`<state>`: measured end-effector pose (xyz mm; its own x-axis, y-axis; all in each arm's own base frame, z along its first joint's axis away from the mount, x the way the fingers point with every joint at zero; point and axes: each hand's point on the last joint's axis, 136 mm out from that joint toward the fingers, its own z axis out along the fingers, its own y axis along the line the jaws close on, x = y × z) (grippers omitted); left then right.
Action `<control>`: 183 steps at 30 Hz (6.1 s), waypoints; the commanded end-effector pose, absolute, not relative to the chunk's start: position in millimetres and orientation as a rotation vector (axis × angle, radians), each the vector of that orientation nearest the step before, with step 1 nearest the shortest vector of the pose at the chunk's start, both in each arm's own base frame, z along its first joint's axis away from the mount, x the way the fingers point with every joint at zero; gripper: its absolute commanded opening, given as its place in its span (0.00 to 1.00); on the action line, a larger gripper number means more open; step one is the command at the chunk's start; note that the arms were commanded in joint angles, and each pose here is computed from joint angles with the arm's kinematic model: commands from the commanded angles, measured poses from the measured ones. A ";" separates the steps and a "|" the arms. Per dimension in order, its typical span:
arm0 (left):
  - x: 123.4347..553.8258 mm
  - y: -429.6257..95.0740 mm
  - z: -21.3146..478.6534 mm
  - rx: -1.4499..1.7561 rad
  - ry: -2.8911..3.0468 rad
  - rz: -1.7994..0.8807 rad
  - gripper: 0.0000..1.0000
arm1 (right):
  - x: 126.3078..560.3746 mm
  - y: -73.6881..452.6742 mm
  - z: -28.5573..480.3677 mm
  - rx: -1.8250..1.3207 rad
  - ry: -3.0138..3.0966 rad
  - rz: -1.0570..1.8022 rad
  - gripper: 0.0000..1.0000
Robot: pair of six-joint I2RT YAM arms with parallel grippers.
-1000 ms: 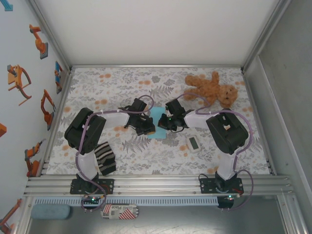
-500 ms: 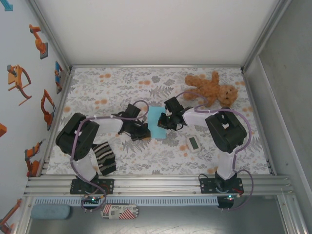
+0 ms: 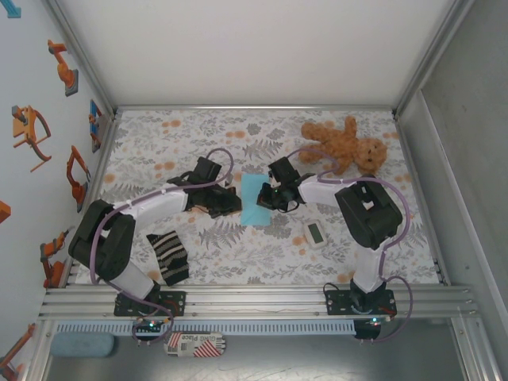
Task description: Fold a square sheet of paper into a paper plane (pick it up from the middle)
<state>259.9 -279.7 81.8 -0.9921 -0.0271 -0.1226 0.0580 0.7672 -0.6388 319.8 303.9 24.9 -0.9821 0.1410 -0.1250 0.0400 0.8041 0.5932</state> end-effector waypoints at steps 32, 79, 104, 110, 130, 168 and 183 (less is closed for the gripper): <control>319.0 -276.0 -7.6 -0.173 2.924 -0.856 0.08 | 323.2 288.6 47.5 0.543 2.624 0.974 0.48; 316.9 -270.2 9.9 -0.247 2.930 -0.839 0.09 | 325.1 317.2 39.0 0.502 2.548 1.177 0.14; 322.4 -233.1 186.5 -0.275 2.358 -1.221 0.92 | 344.3 330.6 197.7 0.182 2.123 1.441 0.04; 313.6 -242.9 225.4 -0.233 2.202 -1.417 0.96 | 346.3 334.4 259.3 0.132 1.990 1.592 0.04; 307.2 -266.8 272.6 -0.138 2.026 -1.690 0.67 | 344.2 340.4 308.9 0.064 1.877 1.763 0.03; 305.8 -195.0 203.8 0.083 2.408 -0.644 0.07 | 342.0 199.6 240.8 0.259 2.197 0.735 0.61; 329.3 -143.9 149.2 0.359 2.505 0.608 0.07 | 337.0 163.4 241.3 0.307 2.190 0.513 0.67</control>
